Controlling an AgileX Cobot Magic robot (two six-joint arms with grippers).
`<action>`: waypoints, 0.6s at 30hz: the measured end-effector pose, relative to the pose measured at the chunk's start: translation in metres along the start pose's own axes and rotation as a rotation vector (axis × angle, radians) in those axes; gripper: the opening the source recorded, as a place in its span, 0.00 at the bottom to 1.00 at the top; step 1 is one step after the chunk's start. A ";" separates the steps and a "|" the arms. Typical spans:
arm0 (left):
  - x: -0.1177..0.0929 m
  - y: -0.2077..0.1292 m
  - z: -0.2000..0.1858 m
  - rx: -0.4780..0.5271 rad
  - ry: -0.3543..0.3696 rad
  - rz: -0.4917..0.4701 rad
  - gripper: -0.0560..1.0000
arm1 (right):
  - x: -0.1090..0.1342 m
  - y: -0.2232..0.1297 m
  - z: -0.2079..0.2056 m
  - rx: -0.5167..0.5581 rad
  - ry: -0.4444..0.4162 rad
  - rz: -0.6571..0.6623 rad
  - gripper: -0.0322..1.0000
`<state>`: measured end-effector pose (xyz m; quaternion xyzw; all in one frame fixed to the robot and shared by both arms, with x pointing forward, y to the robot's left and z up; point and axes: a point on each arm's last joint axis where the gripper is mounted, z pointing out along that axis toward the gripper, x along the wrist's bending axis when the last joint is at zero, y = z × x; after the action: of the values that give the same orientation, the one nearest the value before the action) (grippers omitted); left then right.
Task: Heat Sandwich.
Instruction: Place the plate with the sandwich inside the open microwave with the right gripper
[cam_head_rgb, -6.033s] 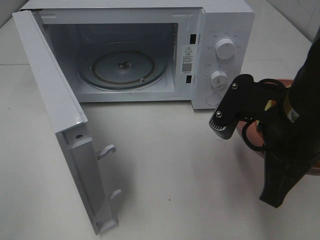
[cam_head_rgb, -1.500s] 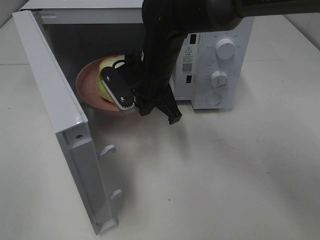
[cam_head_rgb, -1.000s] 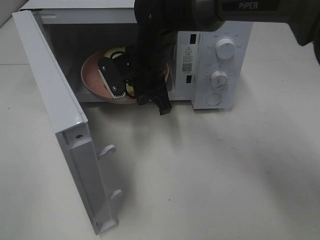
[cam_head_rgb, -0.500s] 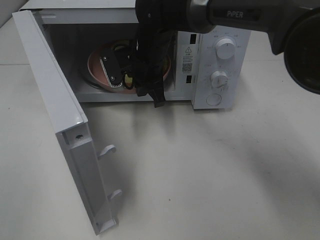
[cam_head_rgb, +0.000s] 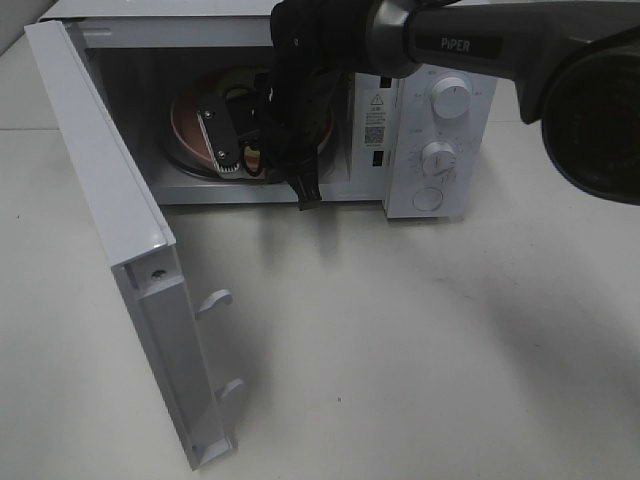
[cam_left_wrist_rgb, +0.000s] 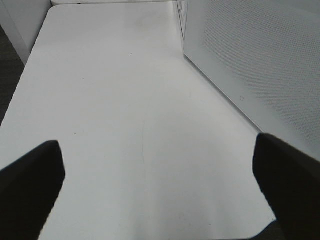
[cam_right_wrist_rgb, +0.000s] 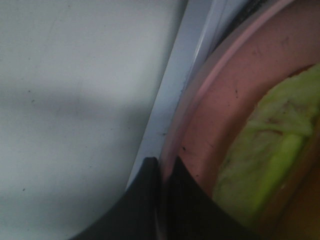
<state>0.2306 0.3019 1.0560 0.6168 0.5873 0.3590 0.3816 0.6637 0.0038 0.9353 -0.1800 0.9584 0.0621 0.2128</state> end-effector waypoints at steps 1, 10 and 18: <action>0.000 0.000 0.000 0.000 0.000 0.000 0.97 | -0.001 0.000 0.001 -0.002 -0.006 0.000 0.06; 0.000 0.000 0.000 0.000 0.000 0.000 0.97 | -0.004 0.001 0.002 -0.004 -0.039 -0.006 0.14; 0.000 0.000 0.000 0.000 0.000 0.000 0.97 | -0.007 0.000 0.001 -0.002 -0.061 0.068 0.53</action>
<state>0.2306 0.3019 1.0560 0.6168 0.5873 0.3590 0.3816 0.6696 0.0064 0.9374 -0.1457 0.9569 0.0756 0.2394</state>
